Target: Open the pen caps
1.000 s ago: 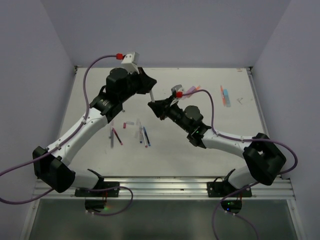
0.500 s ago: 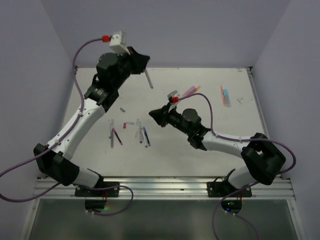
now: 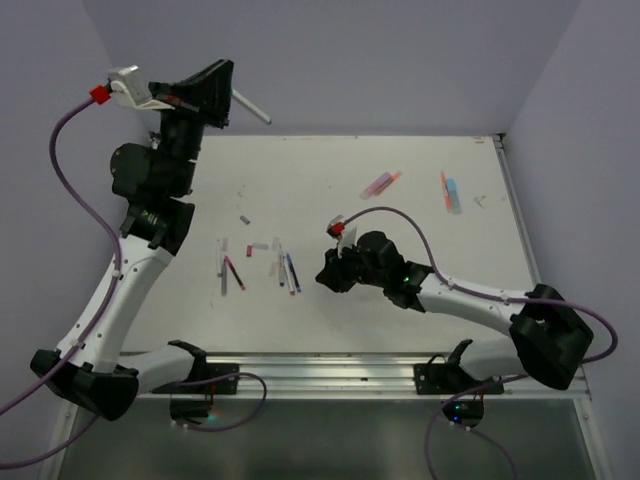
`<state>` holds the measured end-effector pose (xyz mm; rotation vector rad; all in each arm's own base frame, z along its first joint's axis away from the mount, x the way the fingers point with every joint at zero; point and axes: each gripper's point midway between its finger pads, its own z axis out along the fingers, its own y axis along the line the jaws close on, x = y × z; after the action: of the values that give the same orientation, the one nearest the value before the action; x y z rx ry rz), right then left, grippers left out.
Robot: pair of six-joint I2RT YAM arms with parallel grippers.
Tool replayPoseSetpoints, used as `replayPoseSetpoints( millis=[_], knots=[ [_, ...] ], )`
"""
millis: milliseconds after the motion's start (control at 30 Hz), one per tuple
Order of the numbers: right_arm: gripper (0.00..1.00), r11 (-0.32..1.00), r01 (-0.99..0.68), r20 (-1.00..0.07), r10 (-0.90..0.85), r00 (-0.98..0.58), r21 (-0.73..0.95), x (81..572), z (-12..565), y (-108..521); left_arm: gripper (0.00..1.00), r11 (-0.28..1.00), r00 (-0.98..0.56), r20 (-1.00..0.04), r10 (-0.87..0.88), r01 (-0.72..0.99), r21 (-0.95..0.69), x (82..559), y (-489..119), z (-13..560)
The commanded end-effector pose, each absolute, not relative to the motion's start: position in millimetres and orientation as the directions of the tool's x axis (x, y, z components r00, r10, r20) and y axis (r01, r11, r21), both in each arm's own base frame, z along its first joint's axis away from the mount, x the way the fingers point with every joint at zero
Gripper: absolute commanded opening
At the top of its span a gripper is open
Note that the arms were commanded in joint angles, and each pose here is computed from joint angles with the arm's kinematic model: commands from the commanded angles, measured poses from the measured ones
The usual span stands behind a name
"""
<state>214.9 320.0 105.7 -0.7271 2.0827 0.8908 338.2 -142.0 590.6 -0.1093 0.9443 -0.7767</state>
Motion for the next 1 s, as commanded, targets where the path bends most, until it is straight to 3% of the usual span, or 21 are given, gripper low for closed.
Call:
replayPoseSetpoints(
  millis=[0, 33, 133, 233, 333, 700, 967],
  knots=[
    [0.28, 0.614, -0.736, -0.863, -0.169, -0.476, 0.285, 228, 159, 315, 0.00, 0.745, 0.170, -0.794, -0.584, 0.502, -0.440, 364, -162, 514],
    [0.38, 0.620, -0.735, -0.871, -0.164, -0.463, 0.274, 230, 168, 313, 0.00, 0.739, 0.132, -0.809, -0.573, 0.510, -0.441, 365, -167, 504],
    [0.50, 0.632, -0.739, -0.903, -0.141, -0.406, 0.234, 237, 202, 310, 0.00, 0.728, 0.004, -0.846, -0.533, 0.512, -0.456, 366, -181, 466],
    [0.69, 0.644, -0.739, -0.920, -0.140, -0.366, 0.196, 242, 226, 306, 0.00, 0.708, -0.087, -0.861, -0.502, 0.530, -0.466, 362, -192, 439],
    [0.80, 0.669, -0.723, -0.943, -0.101, -0.317, 0.171, 252, 257, 303, 0.00, 0.689, -0.182, -0.839, -0.512, 0.496, -0.528, 360, -196, 411],
    [0.81, 0.631, -0.759, -0.970, -0.043, -0.241, 0.161, 270, 303, 332, 0.00, 0.641, -0.352, -0.781, -0.515, 0.446, -0.624, 351, -235, 356],
    [0.73, 0.638, -0.754, -0.972, -0.033, -0.232, 0.158, 282, 303, 342, 0.00, 0.613, -0.389, -0.760, -0.520, 0.450, -0.650, 347, -254, 349]
  ],
)
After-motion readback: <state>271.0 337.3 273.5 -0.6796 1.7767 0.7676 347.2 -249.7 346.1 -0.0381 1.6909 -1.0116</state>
